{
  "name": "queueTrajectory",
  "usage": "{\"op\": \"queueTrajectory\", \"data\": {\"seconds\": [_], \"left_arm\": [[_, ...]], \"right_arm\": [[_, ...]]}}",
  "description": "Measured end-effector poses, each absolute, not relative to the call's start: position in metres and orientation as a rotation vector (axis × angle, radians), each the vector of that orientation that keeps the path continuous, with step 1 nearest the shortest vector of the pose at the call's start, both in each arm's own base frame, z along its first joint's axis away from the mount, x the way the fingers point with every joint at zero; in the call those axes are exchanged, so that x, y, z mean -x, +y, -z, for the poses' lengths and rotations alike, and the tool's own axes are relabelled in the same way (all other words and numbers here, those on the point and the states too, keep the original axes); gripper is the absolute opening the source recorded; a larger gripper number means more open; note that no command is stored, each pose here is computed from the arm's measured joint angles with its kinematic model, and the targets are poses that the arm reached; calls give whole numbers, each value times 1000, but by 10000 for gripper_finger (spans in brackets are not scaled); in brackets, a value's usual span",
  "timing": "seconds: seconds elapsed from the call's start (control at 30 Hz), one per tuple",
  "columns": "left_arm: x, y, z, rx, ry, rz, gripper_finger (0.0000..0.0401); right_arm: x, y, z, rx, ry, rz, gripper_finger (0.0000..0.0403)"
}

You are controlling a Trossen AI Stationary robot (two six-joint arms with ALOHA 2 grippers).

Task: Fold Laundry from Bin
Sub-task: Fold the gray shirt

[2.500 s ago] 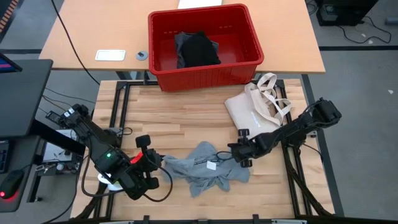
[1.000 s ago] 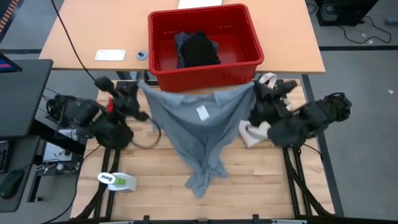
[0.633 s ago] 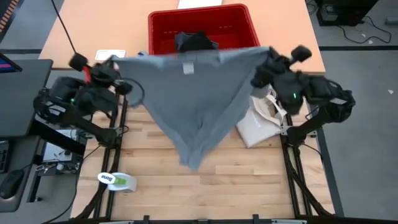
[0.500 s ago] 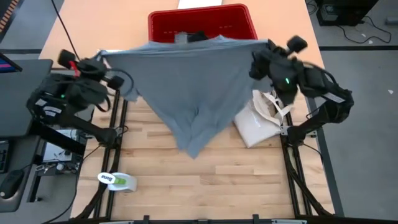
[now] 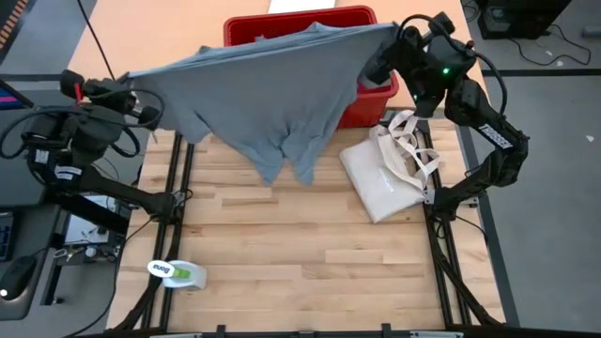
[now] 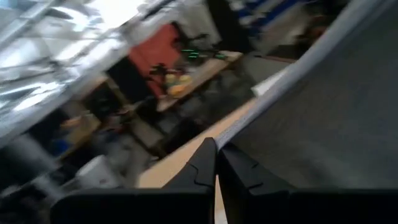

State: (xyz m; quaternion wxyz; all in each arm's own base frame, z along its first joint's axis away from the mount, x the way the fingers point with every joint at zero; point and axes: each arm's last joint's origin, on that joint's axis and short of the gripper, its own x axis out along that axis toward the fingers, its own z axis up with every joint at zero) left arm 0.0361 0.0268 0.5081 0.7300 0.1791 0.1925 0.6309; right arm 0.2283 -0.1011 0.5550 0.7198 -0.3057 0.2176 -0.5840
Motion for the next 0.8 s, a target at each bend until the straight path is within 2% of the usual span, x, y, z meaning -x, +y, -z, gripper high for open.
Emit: {"op": "queueTrajectory", "data": {"seconds": [0.13, 0.33, 0.53, 0.63, 0.8], "left_arm": [[-43, 24, -505, -333, 461, -1167, 13], [-61, 13, -502, -104, 478, -703, 13], [-93, -1, -491, 163, 546, -453, 13], [-126, -16, -467, 139, 669, -311, 13], [-185, -57, -405, -97, 742, -109, 13]], "right_arm": [[-236, -98, -549, 682, 468, 1180, 12], [-257, -87, -517, 670, 644, 1026, 12], [-260, -57, -491, 486, 715, 749, 11], [-257, -32, -481, 359, 747, 555, 11], [-259, 15, -461, 208, 812, 265, 11]]}}
